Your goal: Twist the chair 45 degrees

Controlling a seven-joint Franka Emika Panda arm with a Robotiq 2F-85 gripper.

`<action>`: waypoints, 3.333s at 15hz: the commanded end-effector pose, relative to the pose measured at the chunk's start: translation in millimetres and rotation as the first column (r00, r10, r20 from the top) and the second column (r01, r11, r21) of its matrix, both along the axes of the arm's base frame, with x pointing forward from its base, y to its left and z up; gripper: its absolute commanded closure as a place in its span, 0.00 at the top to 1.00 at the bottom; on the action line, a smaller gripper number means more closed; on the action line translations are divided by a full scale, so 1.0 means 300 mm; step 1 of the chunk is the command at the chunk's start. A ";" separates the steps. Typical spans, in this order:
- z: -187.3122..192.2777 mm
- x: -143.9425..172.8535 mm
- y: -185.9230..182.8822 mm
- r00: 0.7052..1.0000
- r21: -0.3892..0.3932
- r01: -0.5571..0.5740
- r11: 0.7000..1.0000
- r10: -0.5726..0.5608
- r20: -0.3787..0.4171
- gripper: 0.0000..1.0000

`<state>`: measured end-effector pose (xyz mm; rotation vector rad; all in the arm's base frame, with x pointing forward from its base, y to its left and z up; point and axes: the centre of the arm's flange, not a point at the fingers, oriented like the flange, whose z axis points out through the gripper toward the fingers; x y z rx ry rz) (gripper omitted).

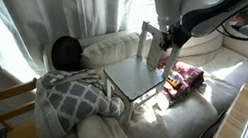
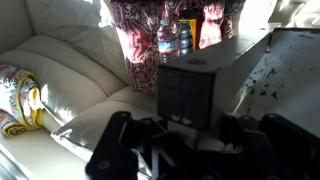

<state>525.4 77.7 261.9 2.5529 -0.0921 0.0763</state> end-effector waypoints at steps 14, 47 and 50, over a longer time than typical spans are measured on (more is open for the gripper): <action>-0.021 0.088 0.001 0.997 0.028 0.059 0.998 -0.061 0.055 0.87; 0.782 -0.251 -0.452 0.879 0.474 -0.437 0.764 0.475 0.046 1.00; 0.785 -0.209 -0.441 0.877 0.480 -0.446 0.755 0.476 0.066 1.00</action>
